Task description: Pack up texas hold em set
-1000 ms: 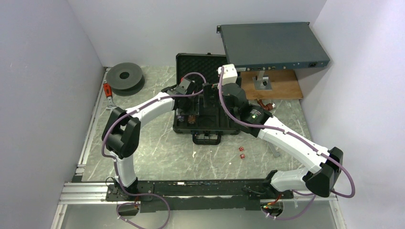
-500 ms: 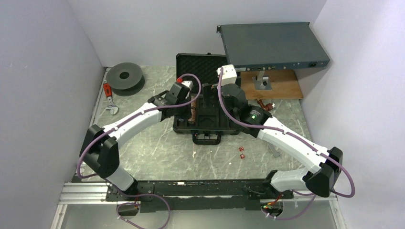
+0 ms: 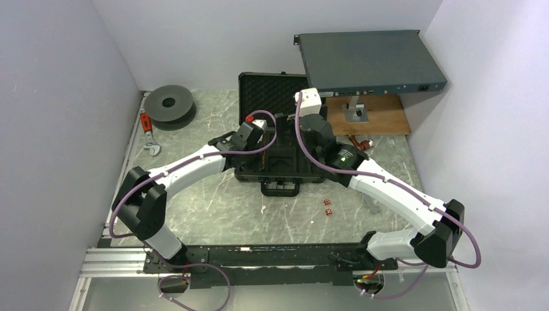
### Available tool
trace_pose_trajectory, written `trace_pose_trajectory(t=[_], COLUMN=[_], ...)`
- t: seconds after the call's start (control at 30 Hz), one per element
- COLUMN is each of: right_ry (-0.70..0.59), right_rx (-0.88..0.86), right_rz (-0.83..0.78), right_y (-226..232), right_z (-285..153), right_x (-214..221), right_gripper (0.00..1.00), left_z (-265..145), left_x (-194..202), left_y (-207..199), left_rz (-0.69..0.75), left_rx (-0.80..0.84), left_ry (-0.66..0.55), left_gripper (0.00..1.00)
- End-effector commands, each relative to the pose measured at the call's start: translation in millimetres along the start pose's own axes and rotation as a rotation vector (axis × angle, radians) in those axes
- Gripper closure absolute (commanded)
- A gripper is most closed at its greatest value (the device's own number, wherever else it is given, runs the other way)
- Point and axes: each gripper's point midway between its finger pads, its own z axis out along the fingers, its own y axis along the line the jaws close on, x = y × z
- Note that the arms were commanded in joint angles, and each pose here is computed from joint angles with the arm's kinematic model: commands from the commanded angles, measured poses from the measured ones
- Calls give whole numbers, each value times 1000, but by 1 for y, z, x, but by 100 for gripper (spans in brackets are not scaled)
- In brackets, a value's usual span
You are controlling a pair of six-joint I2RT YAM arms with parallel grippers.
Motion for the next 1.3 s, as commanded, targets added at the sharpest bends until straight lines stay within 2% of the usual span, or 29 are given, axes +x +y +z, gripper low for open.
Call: trace_pose_trajectory(t=[0.0,0.67,1.27], right_ry=[-57,-54,-58], right_rx=[-7,-7,-9], right_rz=[19,3,-9], right_y=[1,3,4], right_z=[-5,-3,-3], right_x=[-17,-13,-12], right_gripper=[0,0,0], left_z=[10,38,58], left_x=[-5,-2,-55], left_y=[-3,21,26], left_rz=[-11,-18,-22], left_rx=[-10,-157,-182], left_ry=[-20,-8,-122], left_gripper=[97,100,100])
